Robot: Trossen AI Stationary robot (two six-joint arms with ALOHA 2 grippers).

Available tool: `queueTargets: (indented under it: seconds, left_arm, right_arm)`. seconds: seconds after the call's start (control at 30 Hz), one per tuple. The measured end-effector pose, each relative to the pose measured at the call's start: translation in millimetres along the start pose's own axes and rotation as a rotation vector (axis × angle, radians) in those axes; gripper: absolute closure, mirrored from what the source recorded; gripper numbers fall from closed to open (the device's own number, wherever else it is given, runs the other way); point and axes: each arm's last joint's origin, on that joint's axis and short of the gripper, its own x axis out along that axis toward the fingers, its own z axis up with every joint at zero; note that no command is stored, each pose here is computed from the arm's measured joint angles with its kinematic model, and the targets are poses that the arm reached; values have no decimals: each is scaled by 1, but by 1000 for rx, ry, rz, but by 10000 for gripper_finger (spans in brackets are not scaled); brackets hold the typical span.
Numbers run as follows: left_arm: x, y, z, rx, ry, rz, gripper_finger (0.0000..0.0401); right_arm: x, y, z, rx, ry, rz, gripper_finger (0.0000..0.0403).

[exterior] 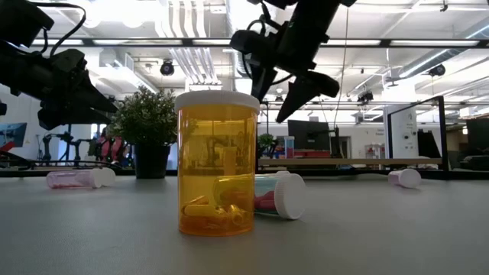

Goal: Pick and place medicine bottles onto shelf by color
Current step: Put the middle pink pill bottle on the shelf

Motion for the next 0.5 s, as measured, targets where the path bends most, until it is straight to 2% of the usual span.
queueTargets:
  seconds: [0.5]
  left_arm:
    - [0, 0, 0, 0, 0, -1, 196]
  right_arm:
    - [41, 6, 11, 7, -55, 57, 149]
